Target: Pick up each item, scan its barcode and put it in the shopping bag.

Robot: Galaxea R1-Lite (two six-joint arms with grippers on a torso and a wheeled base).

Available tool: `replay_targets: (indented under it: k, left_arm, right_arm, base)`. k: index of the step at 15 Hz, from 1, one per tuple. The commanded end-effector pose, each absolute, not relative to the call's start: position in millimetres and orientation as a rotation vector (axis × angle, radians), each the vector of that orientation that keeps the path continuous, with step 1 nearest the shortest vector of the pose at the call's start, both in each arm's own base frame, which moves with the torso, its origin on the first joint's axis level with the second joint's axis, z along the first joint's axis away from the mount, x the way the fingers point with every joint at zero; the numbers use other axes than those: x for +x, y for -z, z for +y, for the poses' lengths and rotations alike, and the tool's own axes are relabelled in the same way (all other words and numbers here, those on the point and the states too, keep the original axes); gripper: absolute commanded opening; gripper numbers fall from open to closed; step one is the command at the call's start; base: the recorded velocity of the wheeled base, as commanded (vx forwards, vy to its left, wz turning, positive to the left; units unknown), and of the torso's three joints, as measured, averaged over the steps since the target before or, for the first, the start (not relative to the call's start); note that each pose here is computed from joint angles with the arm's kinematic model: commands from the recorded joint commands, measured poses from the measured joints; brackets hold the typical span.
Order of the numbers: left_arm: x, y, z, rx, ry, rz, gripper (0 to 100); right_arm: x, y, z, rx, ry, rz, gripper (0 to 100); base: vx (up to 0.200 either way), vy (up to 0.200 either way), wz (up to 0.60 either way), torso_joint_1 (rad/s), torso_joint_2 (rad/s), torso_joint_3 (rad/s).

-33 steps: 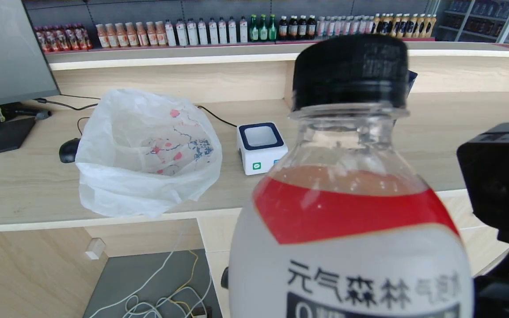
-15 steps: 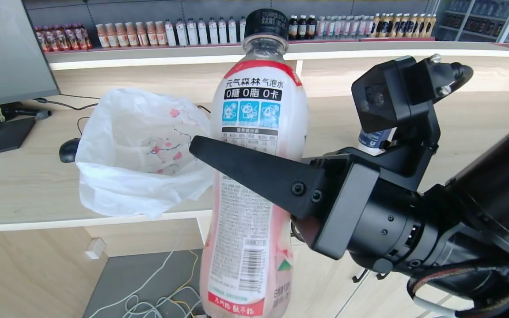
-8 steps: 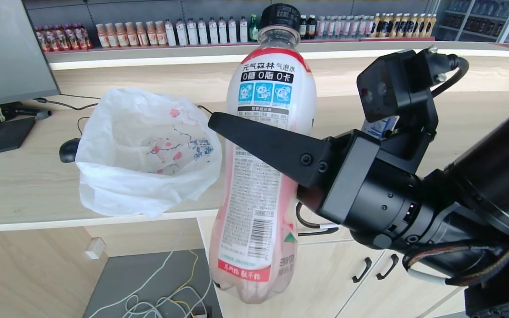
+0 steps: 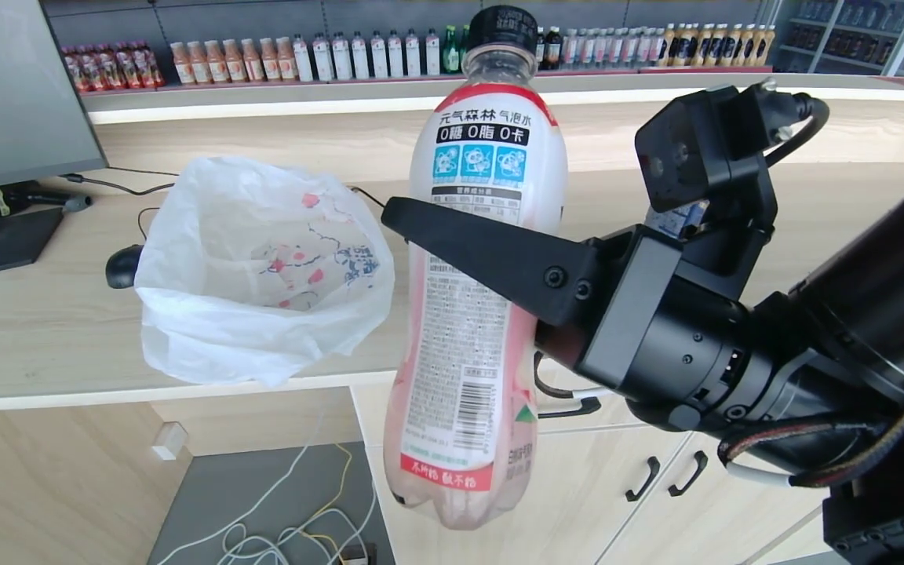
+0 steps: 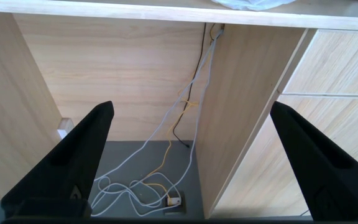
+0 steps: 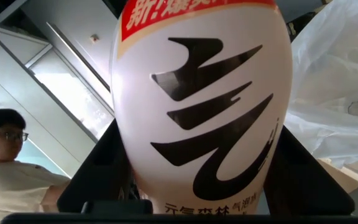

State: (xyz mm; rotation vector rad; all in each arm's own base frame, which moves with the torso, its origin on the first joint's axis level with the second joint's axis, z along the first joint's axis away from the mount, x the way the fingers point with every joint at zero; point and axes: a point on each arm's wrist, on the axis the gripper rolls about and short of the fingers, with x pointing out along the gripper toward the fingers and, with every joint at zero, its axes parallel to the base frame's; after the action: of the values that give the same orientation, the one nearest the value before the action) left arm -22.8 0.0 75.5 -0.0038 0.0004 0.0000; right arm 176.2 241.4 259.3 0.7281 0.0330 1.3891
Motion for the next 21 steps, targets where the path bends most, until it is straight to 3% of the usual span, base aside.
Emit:
replay_targets:
  k: [1, 7, 13, 16, 21]
  left_arm:
    - [-23, -75, 0, -0.005, 0.000, 0.000, 100]
    - [-23, -75, 0, -0.005, 0.000, 0.000, 100]
    - [-23, -75, 0, -0.005, 0.000, 0.000, 100]
    - [-23, -75, 0, -0.005, 0.000, 0.000, 100]
    - [-23, -75, 0, -0.005, 0.000, 0.000, 100]
  right_arm:
    - [176, -261, 241, 0.734, -1.391, 0.030, 0]
    - [178, -263, 236, 0.717, -1.409, 0.020, 0]
    - [165, -257, 216, 0.594, -1.398, -0.194, 0]
    - [160, -245, 189, 0.466, -1.311, -0.242, 0]
    - [183, -233, 127, 0.227, -0.966, -0.363, 0]
  base:
    - [0.000, 0.000, 0.00, 0.000, 0.00, 0.000]
    - [0.000, 0.000, 0.00, 0.000, 0.00, 0.000]
    - [0.000, 0.000, 0.00, 0.000, 0.00, 0.000]
    - [0.000, 0.000, 0.00, 0.000, 0.00, 0.000]
    - [0.000, 0.000, 0.00, 0.000, 0.00, 0.000]
